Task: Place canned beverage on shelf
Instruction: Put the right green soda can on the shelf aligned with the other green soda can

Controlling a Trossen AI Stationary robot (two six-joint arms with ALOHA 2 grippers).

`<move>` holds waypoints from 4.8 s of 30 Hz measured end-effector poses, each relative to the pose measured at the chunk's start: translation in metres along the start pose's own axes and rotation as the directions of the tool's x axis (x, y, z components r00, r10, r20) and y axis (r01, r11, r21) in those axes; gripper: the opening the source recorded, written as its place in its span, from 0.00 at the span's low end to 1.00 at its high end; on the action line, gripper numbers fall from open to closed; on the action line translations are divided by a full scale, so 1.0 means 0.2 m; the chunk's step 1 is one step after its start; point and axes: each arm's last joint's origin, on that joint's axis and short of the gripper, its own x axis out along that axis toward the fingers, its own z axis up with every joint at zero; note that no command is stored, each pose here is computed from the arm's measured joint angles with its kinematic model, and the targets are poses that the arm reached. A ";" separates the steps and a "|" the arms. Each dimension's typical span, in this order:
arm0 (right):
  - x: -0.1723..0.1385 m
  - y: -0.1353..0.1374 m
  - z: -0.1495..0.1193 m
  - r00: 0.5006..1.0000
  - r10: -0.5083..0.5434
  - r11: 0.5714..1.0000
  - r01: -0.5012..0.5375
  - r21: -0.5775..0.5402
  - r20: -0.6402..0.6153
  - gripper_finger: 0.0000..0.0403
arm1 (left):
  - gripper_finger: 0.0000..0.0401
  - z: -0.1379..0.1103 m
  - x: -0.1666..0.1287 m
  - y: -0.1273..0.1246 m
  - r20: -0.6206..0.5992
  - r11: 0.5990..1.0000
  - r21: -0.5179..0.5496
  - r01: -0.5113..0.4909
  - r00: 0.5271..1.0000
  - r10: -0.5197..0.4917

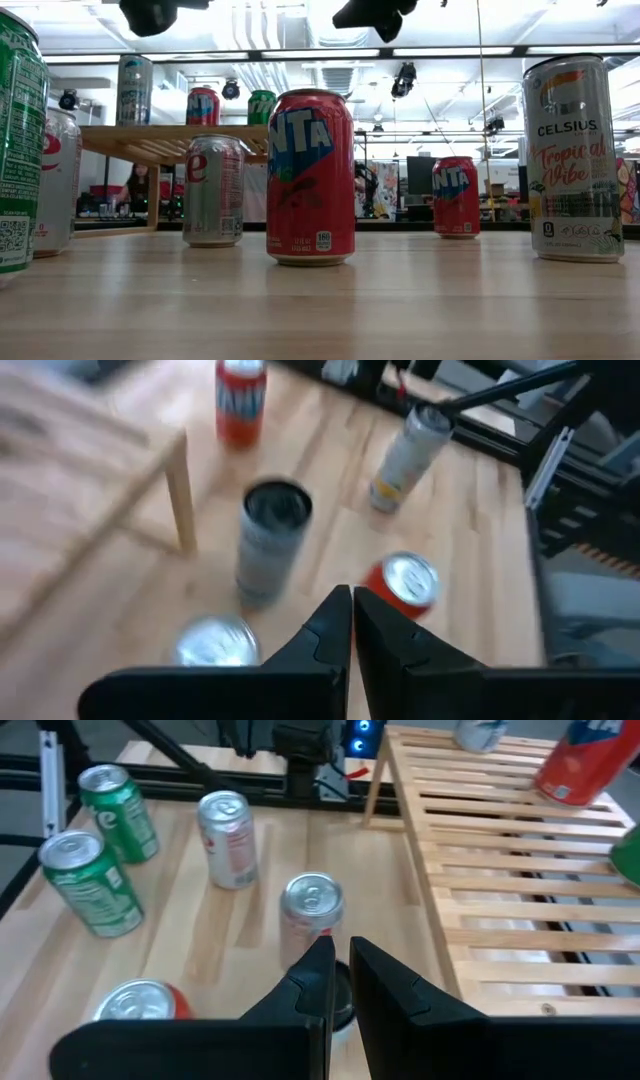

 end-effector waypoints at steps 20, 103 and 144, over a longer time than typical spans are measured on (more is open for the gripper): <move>0.00 0.04 -0.05 0.994 0.026 0.999 -0.022 0.034 -0.103 0.07 | 0.00 -0.24 0.01 -0.59 -0.534 0.970 0.215 0.112 0.845 0.021; -0.03 0.36 -0.16 0.945 0.187 0.982 -0.176 0.065 -0.267 0.07 | 0.72 -0.57 0.45 -0.87 -0.617 0.894 0.439 -0.094 0.692 0.375; -0.05 0.36 -0.21 0.913 0.176 0.984 -0.168 0.053 -0.369 0.07 | 0.72 0.60 0.08 -0.43 -0.271 0.777 0.620 -0.109 0.900 0.342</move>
